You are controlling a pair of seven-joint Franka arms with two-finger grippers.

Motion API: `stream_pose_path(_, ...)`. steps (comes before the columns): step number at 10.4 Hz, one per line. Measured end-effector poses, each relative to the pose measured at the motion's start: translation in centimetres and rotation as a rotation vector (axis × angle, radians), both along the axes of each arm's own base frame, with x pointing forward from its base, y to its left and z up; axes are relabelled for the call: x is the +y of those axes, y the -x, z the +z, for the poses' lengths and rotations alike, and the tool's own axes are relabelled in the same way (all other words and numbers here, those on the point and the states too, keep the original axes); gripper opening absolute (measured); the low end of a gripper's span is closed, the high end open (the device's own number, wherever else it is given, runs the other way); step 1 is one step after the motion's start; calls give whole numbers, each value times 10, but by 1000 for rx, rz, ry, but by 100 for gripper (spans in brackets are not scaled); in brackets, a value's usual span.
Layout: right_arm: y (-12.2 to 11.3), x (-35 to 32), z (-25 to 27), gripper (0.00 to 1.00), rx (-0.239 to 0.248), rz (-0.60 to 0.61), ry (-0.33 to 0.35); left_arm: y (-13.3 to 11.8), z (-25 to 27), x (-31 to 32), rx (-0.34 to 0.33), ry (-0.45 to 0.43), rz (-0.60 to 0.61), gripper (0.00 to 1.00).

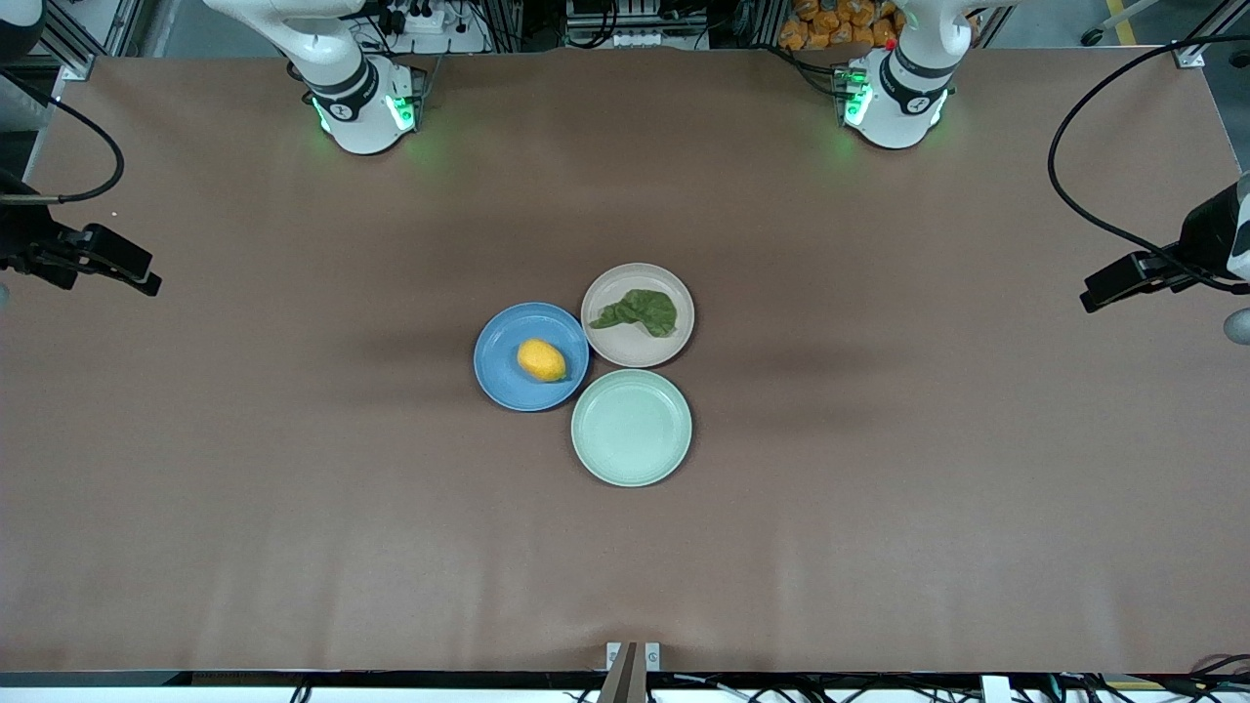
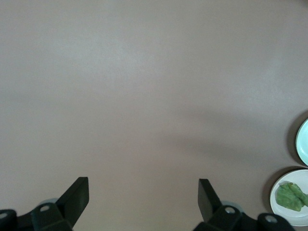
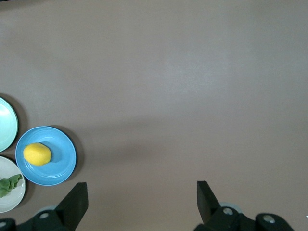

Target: Pick lemon and lettuce from blue and beige plates

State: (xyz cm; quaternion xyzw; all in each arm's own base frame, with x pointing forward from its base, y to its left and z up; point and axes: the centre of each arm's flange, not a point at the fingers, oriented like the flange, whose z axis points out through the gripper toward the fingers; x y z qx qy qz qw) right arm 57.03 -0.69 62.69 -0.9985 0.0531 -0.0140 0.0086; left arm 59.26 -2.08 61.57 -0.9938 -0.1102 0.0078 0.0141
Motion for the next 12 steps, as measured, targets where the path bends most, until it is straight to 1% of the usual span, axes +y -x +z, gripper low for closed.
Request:
stream_pose_path(3,3,0,-1,100,19,1,0,0,0,0,0,0,0,100)
stream_pose_path(7,5,1,3,100,17,2,0,0,0,0,0,2,0,100)
stream_pose_path(9,6,1,2,100,27,3,0,0,-1,-6,4,14,-7,100)
stream_pose_path(12,7,8,1,100,32,14,-1,2,-3,-26,14,83,-32,100)
